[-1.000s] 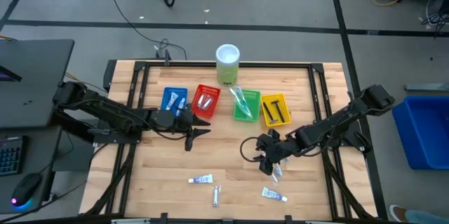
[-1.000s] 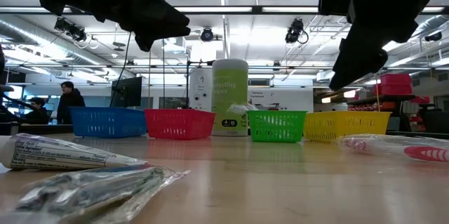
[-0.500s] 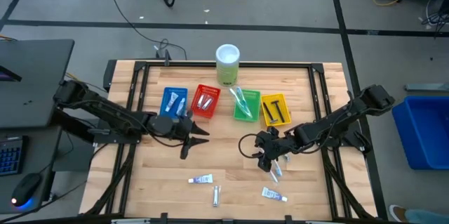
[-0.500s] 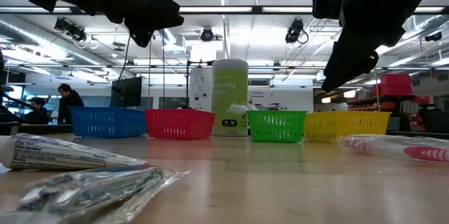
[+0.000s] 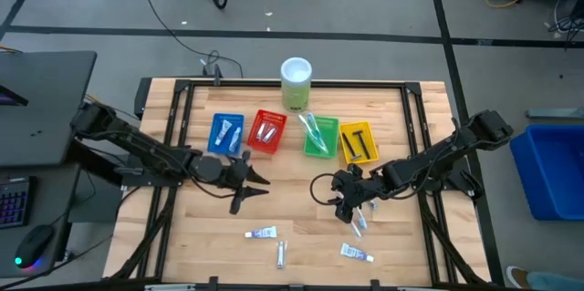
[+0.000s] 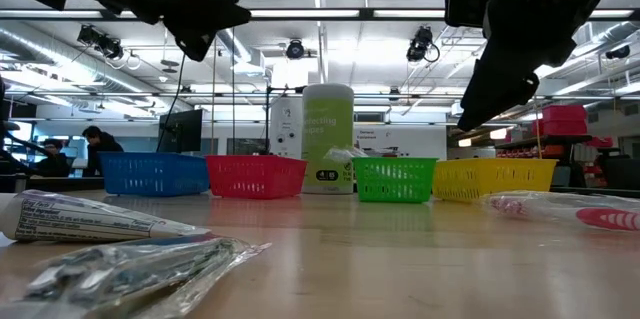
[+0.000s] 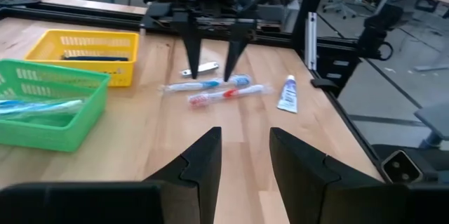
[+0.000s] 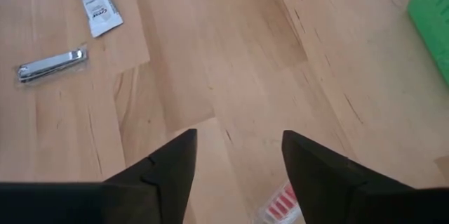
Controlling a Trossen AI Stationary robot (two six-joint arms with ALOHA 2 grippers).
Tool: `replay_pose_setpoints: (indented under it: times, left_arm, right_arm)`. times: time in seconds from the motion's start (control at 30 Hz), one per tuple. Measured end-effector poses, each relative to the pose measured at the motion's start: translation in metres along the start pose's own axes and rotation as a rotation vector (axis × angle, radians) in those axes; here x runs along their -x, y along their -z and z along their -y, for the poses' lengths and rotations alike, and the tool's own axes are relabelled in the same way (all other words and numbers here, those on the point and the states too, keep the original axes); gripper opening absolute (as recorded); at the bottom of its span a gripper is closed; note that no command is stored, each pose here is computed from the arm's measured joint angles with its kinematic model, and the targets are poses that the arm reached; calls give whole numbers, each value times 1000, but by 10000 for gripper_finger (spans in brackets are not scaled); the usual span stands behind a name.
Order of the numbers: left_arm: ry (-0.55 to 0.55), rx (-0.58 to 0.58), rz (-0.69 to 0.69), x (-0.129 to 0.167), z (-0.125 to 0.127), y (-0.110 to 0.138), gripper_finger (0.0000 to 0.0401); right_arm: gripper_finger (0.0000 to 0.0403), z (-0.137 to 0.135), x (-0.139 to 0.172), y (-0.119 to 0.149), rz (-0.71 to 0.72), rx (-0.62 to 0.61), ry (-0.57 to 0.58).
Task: Pick & Place Travel size toiletries
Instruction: Put the white toothpaste into the blue basket
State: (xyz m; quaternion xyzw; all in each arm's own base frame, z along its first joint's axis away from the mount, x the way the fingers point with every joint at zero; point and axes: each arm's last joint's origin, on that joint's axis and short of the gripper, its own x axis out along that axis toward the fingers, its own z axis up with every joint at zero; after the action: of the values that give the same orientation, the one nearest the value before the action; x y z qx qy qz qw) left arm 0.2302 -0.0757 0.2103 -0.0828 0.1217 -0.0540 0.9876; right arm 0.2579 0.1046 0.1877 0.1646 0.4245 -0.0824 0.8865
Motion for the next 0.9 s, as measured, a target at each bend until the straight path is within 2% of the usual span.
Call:
replay_pose_setpoints:
  times: [0.37, 0.9]
  left_arm:
    - [32, -20, -32, -12, 14, 16, 132]
    - [116, -33, -66, -22, 41, 42, 174]
  right_arm:
    - [232, 0, 0, -1, 6, -2, -5]
    - [211, -1, 0, -1, 10, -3, -8]
